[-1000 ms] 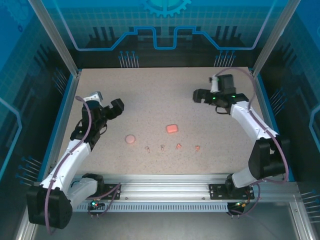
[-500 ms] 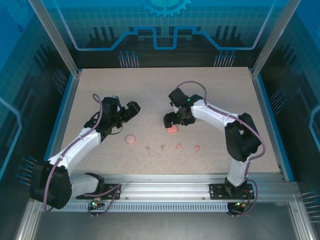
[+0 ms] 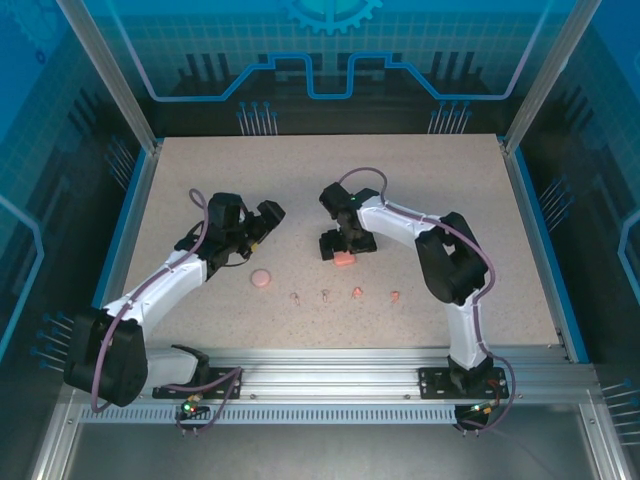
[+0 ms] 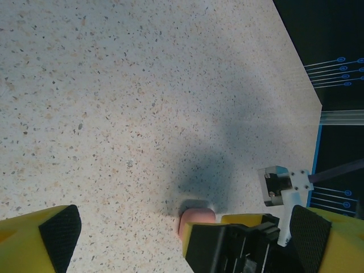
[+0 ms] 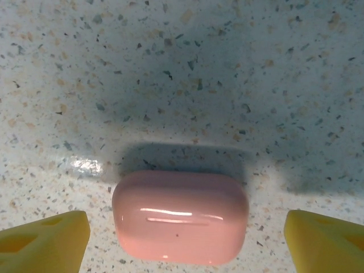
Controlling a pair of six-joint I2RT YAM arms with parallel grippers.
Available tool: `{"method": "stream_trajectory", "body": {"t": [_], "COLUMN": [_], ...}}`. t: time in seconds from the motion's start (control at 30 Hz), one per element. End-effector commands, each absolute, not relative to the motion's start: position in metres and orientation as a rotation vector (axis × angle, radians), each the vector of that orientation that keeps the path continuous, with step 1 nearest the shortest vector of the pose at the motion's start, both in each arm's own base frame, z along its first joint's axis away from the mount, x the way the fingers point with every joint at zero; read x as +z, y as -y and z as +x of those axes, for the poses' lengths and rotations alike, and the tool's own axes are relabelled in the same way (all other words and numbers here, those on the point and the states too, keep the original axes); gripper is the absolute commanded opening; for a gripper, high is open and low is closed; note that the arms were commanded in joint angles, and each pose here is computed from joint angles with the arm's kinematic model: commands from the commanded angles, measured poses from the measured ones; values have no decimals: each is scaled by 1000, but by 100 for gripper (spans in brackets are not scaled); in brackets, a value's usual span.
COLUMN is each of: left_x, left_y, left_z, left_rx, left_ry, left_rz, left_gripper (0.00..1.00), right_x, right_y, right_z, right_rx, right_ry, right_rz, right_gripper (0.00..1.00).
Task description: Insert wireless bluetooth earbuds into charging case
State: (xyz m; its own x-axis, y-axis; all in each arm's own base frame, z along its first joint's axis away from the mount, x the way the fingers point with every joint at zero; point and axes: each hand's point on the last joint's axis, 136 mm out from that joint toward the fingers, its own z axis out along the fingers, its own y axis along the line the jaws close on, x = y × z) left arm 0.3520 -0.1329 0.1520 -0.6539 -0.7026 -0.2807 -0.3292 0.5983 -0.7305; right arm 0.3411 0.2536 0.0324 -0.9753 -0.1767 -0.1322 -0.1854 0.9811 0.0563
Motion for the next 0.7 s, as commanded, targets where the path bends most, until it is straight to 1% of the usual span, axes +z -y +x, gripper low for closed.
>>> {"method": "stream_trajectory", "body": {"t": [0.0,0.23,0.67], "left_x": [170,168,163], "left_y": [137,139,140], "left_z": [356,359,359], "left_rx": [-931,-940,-953], "left_ry": [-2210,-2203,-2207], "left_rz": [-792,-798,-803], "left_gripper": [99,99,99], "right_x": [28,24,3], "right_y": [-256,-250,-252], "right_z": [335,334,334], "right_rx": [39,-107,-107], "right_ry": [-3032,-3022,-3056], "right_rz": [-257,-204,-177], "right_gripper": [88,86,80]}}
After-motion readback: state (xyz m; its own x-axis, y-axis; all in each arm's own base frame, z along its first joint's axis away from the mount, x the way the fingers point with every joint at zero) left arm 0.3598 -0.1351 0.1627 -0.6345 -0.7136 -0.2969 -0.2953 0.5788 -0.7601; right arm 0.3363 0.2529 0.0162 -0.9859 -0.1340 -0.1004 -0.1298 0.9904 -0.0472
